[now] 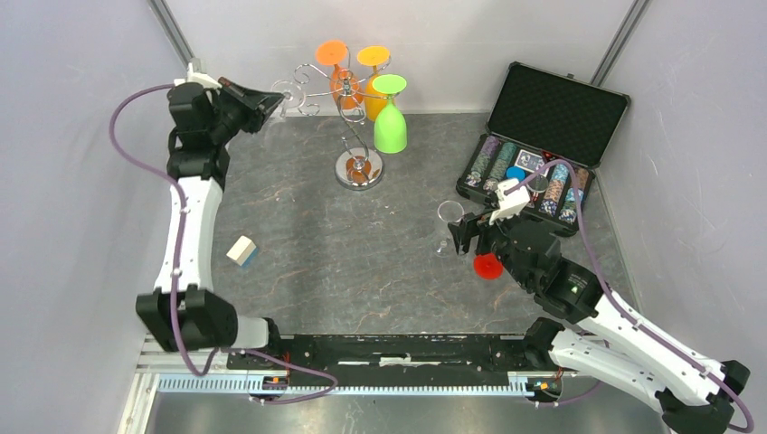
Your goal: Take the wine glass off the wine glass rack
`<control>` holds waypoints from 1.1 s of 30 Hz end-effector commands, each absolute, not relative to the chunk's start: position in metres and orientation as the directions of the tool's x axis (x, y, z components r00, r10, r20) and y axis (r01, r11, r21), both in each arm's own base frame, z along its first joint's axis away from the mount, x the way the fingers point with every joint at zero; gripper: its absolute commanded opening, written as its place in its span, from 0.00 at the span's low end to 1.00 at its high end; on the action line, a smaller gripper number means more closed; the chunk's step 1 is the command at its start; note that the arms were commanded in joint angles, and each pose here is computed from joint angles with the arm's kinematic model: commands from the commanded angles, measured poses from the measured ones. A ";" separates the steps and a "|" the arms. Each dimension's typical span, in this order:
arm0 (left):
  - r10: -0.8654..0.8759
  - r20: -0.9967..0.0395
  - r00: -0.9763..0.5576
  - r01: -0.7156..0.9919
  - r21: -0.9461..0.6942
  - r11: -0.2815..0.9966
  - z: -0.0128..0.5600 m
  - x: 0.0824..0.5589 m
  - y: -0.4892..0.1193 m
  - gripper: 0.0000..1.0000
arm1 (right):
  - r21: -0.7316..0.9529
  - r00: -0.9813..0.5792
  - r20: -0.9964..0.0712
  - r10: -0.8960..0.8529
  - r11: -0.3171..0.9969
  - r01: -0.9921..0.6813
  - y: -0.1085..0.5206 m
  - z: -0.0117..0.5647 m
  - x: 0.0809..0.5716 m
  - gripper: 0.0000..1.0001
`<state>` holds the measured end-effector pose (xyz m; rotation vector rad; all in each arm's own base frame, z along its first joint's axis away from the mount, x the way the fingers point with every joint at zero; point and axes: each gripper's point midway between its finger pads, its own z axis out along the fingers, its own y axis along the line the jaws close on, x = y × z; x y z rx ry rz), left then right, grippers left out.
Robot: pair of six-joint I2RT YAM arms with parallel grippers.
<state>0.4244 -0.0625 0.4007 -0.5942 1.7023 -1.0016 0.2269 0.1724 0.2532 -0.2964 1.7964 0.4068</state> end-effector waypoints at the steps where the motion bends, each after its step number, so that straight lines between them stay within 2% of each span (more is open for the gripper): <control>1: -0.705 -0.657 -0.268 0.107 -0.747 0.656 0.428 0.366 -0.055 0.02 | 0.150 -0.182 -0.982 0.051 0.796 -0.587 0.208 0.273 0.216 0.88; 5: -0.714 -0.618 -0.328 0.151 -0.781 0.606 0.422 0.330 -0.072 0.02 | 0.184 -0.132 -0.983 0.128 0.653 -0.735 0.244 0.293 0.203 0.88; 14: -0.713 -0.513 -0.478 0.181 -0.852 0.492 0.387 0.271 -0.106 0.02 | 0.237 -0.103 -0.933 0.346 0.372 -0.897 0.301 0.335 0.185 0.85; 20: -0.599 -0.462 -0.653 0.257 -0.880 0.399 0.375 0.234 -0.157 0.02 | 0.183 -0.011 -0.891 0.453 0.337 -0.923 0.312 0.362 0.190 0.82; 25: -0.477 -0.401 -0.782 0.312 -0.914 0.257 0.376 0.207 -0.210 0.02 | 0.116 0.051 -0.865 0.499 0.297 -0.948 0.322 0.364 0.187 0.78; 33: -0.431 -0.372 -0.822 0.321 -0.928 0.187 0.381 0.197 -0.233 0.02 | -0.043 0.156 -0.870 0.468 0.243 -0.969 0.329 0.350 0.171 0.81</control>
